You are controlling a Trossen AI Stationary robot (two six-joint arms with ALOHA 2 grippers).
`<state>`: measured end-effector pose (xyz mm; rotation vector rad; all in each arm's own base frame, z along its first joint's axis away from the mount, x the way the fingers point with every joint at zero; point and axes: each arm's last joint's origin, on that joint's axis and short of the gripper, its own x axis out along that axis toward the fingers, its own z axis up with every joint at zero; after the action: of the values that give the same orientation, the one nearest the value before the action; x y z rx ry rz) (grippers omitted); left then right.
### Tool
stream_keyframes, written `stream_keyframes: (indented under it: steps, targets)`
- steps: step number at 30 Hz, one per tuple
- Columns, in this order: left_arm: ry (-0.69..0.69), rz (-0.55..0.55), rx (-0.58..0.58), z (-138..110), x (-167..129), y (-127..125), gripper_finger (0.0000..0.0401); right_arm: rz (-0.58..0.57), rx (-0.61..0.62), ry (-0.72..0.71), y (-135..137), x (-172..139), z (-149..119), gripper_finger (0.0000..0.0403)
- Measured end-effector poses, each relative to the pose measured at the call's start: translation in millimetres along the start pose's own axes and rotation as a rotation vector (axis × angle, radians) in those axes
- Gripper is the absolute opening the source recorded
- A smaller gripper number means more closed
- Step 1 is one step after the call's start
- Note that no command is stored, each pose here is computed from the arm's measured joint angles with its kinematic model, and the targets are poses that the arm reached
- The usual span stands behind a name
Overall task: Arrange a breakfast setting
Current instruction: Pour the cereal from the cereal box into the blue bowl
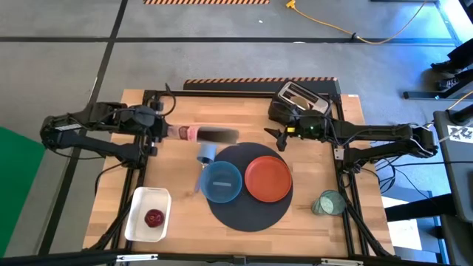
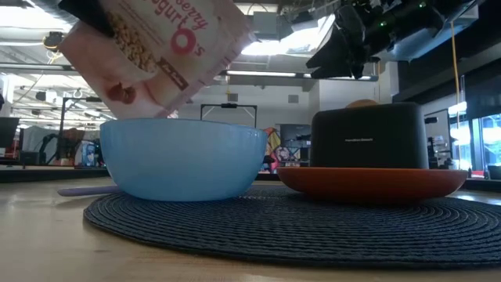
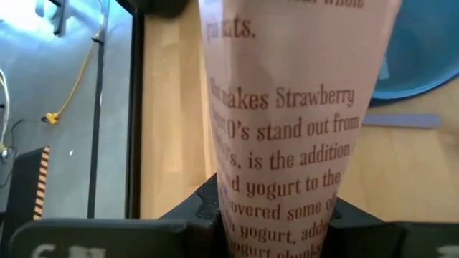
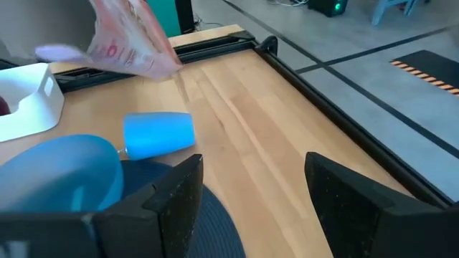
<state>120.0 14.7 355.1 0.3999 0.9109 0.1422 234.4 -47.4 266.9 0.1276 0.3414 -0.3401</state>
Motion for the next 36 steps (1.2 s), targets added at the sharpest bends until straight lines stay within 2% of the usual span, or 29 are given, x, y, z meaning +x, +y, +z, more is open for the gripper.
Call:
stream_keyframes:
  steps: [4,7,12,20,23,27,32,36]
  targets:
    - [-0.003,-0.013,-0.001,-0.3,-0.3,-0.4,0.0092,-0.006,-0.018,-0.027,-0.1,0.0,2.5,0.0236]
    - [0.004,-0.077,-0.034,-0.1,1.6,-2.7,0.0092,-0.005,-0.02,-0.041,0.0,-0.1,4.0,0.0236]
    - [0.142,-0.142,-0.034,-2.1,12.5,-7.4,0.0092,-0.005,-0.02,-0.04,0.0,-0.1,3.8,0.0236]
    - [0.24,-0.201,0.076,13.1,34.6,-22.5,0.0092,-0.007,-0.015,-0.016,-0.2,0.0,1.6,0.0236]
    - [0.275,-0.185,0.135,19.1,39.2,-29.1,0.0092,-0.008,-0.016,-0.004,-0.3,0.0,0.5,0.0236]
    - [0.327,-0.154,0.207,33.0,32.0,-31.4,0.0092,-0.009,-0.017,0.01,-0.5,0.1,-0.9,0.0236]
    - [0.318,-0.115,0.247,54.4,13.1,-27.8,0.0092,-0.001,-0.016,0.016,-0.2,0.0,-1.3,0.0236]
    - [0.345,-0.131,0.365,64.5,5.1,-32.7,0.0092,-0.003,-0.019,0.035,-0.5,0.0,-3.1,0.0236]
